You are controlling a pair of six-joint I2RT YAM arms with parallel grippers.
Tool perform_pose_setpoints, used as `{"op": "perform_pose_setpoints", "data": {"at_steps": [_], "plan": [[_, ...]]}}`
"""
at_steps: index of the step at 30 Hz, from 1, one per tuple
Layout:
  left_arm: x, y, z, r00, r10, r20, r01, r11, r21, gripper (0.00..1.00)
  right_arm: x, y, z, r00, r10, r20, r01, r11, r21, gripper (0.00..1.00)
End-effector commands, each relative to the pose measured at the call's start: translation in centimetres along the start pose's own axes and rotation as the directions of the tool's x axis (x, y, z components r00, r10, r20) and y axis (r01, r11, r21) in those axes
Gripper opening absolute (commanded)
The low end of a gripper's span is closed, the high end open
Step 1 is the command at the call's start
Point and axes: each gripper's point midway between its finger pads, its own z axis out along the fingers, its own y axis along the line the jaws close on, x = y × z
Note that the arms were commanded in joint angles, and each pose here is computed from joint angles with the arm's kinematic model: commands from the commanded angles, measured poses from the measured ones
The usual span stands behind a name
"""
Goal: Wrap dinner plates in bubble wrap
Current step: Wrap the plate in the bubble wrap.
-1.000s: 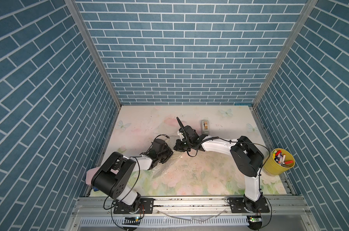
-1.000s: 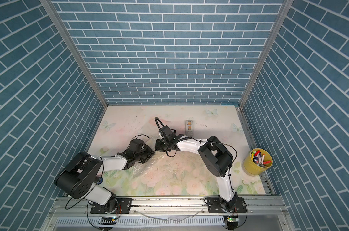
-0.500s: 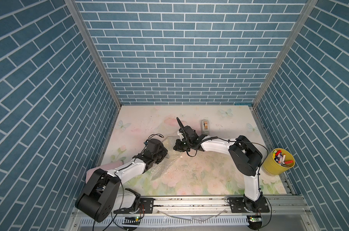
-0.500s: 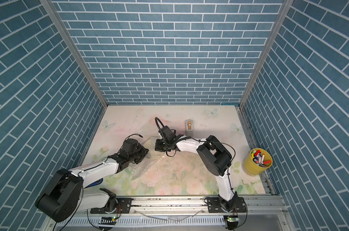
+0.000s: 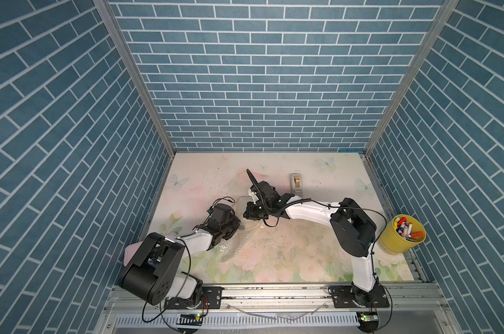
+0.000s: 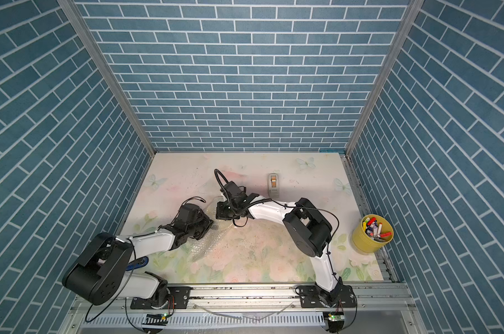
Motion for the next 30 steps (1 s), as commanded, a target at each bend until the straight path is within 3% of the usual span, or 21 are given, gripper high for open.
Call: {"op": "perform_pose_setpoints", "data": {"at_steps": [1,7,12,14,24,27,30], "plan": [[0.5,1.5,-0.1,1.0,-0.008,-0.015,0.007,0.999,-0.036,0.1,0.9,-1.3,1.2,0.998,0.034,-0.046,-0.032,0.998,0.049,0.0],[0.1,0.8,-0.6,0.999,-0.037,0.006,0.037,0.999,-0.003,0.11,2.3,-3.9,2.9,0.979,0.125,-0.16,-0.103,0.985,0.137,0.0],[-0.6,-1.9,-1.6,0.998,-0.064,0.028,0.062,0.995,0.084,0.27,3.4,-4.6,3.2,0.966,0.151,-0.208,-0.122,0.982,0.144,0.0],[-1.0,-3.3,-2.2,0.997,-0.063,0.033,0.059,0.992,0.114,0.29,3.5,-4.7,3.3,0.965,0.156,-0.21,-0.127,0.982,0.143,0.0],[-1.2,-7.6,-1.7,0.998,-0.068,-0.014,0.069,0.978,0.198,0.19,3.2,-5.2,3.2,0.971,0.15,-0.186,-0.121,0.98,0.16,0.0],[-0.8,-7.2,-0.7,0.999,-0.033,-0.037,0.038,0.987,0.154,0.18,3.2,-5.4,3.0,0.973,0.151,-0.177,-0.122,0.979,0.162,0.0],[0.1,-4.6,1.2,0.996,-0.025,-0.09,0.031,0.998,0.062,0.12,3.0,-5.4,2.8,0.975,0.15,-0.163,-0.123,0.979,0.16,0.0]]}}
